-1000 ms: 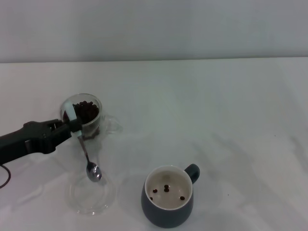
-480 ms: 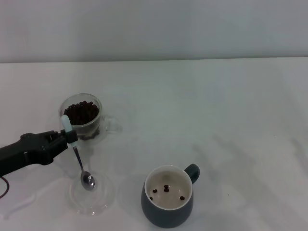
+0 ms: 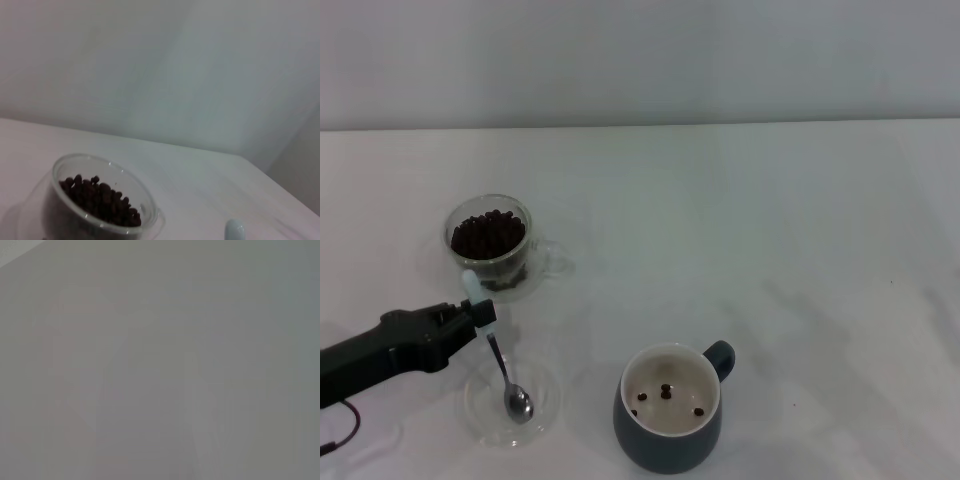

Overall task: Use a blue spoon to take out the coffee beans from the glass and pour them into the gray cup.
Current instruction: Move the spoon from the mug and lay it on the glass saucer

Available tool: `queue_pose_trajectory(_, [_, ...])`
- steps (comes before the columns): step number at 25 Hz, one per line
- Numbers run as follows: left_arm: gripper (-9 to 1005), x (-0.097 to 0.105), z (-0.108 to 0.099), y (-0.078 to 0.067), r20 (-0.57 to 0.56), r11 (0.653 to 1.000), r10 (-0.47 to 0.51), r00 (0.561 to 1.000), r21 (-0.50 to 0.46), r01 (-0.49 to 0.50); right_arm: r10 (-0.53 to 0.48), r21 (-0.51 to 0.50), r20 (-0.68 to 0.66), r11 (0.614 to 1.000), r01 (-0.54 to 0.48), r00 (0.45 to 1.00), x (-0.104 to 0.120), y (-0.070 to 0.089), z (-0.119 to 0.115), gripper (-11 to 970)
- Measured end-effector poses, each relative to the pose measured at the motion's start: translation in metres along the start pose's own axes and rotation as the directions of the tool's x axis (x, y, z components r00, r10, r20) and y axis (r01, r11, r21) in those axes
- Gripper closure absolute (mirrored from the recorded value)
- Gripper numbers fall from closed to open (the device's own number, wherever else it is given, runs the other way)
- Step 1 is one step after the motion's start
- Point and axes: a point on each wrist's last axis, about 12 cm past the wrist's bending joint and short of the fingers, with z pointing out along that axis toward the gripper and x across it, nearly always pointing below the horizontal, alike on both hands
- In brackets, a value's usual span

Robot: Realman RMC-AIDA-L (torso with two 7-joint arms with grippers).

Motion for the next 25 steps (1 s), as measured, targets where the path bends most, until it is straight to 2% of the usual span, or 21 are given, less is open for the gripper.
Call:
queue_pose_trajectory(6, [791,0.013,0.0,0.0,0.03,0.998,-0.051,0.998,-0.021,0.052,0.01,-0.003,-0.006,1.0,-0.01,1.0,0.001,0.001,0.001,375])
queue_pose_trajectory(18, [787,0.021,-0.004,0.002,0.041,0.995,-0.088,0.995,-0.051,0.09,0.029,-0.022,-0.027,0.999,-0.03,0.999,0.005,0.002,0.003,376])
queue_pose_trajectory(25, [607,0.022,-0.013,0.006,0.048,0.992,-0.092,0.995,-0.078,0.096,0.034,-0.025,-0.036,0.999,-0.034,0.999,0.006,0.003,0.003,377])
